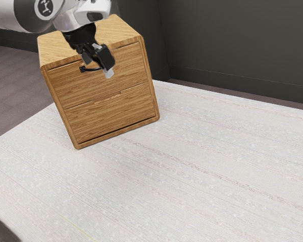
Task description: Pull the drawer handle with one arm to open the drawer
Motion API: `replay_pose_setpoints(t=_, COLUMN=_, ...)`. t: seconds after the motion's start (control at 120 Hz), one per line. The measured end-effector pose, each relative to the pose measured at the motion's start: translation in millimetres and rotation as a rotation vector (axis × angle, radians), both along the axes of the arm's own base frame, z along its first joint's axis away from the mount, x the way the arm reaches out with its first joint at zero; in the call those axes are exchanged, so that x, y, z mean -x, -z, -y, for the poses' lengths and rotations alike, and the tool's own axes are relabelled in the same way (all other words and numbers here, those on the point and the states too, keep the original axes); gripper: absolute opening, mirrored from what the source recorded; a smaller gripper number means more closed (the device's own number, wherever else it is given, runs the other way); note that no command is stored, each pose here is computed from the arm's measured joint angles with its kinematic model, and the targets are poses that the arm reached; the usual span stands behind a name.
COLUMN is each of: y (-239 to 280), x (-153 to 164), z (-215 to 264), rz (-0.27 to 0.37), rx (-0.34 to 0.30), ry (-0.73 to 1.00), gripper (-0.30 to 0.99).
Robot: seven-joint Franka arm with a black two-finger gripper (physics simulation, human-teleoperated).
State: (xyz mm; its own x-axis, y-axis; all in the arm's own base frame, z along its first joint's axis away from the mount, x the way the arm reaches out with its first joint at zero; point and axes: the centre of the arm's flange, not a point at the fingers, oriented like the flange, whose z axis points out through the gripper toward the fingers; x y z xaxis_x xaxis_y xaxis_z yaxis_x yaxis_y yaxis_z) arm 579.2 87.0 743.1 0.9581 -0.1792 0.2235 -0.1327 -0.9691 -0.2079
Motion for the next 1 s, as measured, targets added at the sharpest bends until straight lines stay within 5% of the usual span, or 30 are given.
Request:
replay_pose_setpoints(t=0.133, y=17.2, x=-15.3, z=21.4, rz=-0.036, rx=-0.021, ry=0.118, gripper=0.69)
replay_pose_setpoints(t=0.3, y=39.7, x=-68.1, z=59.4, rz=0.06, rx=-0.081, ry=0.324, gripper=0.69)
replay_pose_setpoints(t=0.45, y=20.9, x=-75.5, z=29.6, rz=0.148, rx=-0.138, ry=0.367, gripper=0.69)
replay_pose_setpoints(t=0.633, y=13.8, x=-63.8, z=-23.4, rz=0.096, rx=-0.255, ry=0.328, gripper=0.69)
replay_pose_setpoints(t=1.0, y=40.3, x=-76.6, z=-48.7, rz=0.034, rx=-0.298, ry=0.363, gripper=0.49)
